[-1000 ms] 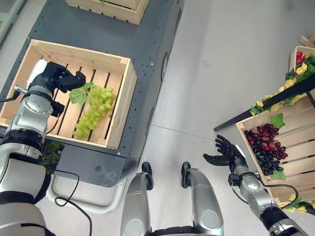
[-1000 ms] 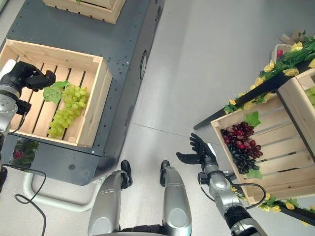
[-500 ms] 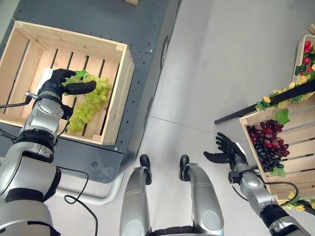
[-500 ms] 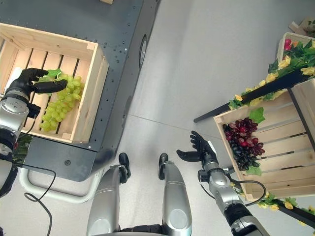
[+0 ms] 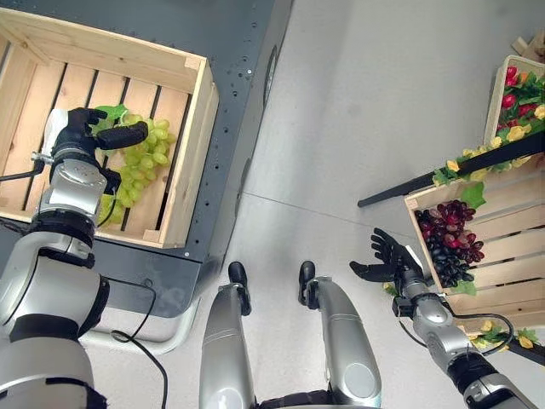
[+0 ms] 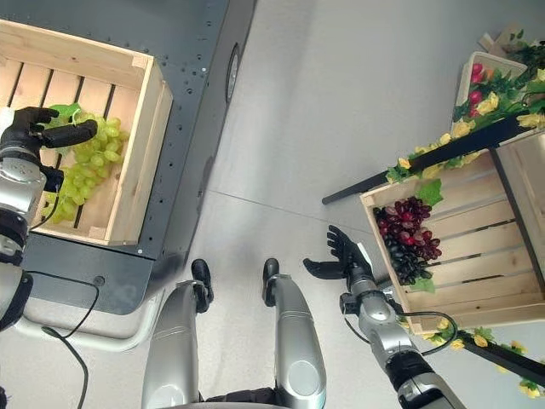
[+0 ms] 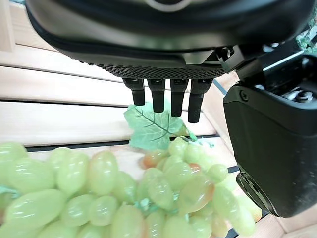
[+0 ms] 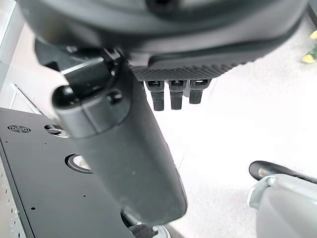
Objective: Pick up the fruits from the basket on one side to the basket on the other side
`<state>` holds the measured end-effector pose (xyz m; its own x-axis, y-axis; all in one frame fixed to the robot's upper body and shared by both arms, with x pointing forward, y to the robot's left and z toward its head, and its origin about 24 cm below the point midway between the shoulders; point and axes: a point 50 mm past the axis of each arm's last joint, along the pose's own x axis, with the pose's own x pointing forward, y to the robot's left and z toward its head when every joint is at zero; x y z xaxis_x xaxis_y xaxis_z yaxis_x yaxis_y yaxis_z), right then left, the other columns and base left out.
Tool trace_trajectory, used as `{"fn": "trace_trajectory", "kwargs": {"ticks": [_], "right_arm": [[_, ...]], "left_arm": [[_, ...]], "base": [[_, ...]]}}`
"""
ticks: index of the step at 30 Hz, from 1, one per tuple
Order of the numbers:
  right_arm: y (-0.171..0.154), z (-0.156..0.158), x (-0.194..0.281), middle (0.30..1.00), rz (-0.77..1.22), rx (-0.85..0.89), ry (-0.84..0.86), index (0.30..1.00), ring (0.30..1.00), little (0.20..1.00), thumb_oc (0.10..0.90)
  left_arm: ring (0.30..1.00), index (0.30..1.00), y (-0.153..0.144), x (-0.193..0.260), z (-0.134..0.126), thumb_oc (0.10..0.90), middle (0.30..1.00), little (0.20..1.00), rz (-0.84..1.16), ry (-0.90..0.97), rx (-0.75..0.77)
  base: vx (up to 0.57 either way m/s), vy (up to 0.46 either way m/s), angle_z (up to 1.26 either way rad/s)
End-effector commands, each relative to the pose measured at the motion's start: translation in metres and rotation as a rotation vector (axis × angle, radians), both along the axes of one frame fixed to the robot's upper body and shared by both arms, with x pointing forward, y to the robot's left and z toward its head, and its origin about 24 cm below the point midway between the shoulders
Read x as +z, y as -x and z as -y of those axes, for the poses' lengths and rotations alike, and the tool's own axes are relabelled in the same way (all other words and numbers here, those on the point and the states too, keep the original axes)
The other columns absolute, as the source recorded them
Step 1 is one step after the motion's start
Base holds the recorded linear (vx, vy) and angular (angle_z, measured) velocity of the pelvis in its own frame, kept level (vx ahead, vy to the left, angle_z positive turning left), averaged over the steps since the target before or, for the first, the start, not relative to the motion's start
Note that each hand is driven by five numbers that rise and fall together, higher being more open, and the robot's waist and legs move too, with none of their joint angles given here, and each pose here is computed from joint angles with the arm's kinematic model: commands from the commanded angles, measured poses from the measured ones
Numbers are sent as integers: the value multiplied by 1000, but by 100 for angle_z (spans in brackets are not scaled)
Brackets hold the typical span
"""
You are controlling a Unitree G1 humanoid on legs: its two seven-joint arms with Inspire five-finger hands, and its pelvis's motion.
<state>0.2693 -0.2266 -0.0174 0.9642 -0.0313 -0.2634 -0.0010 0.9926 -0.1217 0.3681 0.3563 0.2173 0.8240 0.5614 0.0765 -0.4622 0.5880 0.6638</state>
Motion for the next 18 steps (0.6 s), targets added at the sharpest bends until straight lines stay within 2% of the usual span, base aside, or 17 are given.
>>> {"fn": "trace_trajectory", "kwargs": {"ticks": [1, 8, 14, 18], "right_arm": [[-5, -3, 20, 900, 137, -11, 21, 900, 900, 900, 800], [-6, -4, 19, 900, 133, -21, 6, 900, 900, 900, 800], [-9, -7, 22, 900, 145, -21, 3, 900, 900, 900, 800], [-13, -5, 26, 900, 149, -20, 9, 900, 900, 900, 800]], "left_arm": [[900, 900, 5, 64, -5, 800, 900, 900, 193, -75, 57], [900, 900, -5, 62, 8, 800, 900, 900, 84, -96, -17], [900, 900, -15, 30, 20, 800, 900, 900, -121, -32, -122], [900, 900, -13, 10, 16, 800, 900, 900, -288, -100, -117]], "base": [[0, 0, 0], [0, 0, 0], [0, 0, 0], [2, 14, -2]]}}
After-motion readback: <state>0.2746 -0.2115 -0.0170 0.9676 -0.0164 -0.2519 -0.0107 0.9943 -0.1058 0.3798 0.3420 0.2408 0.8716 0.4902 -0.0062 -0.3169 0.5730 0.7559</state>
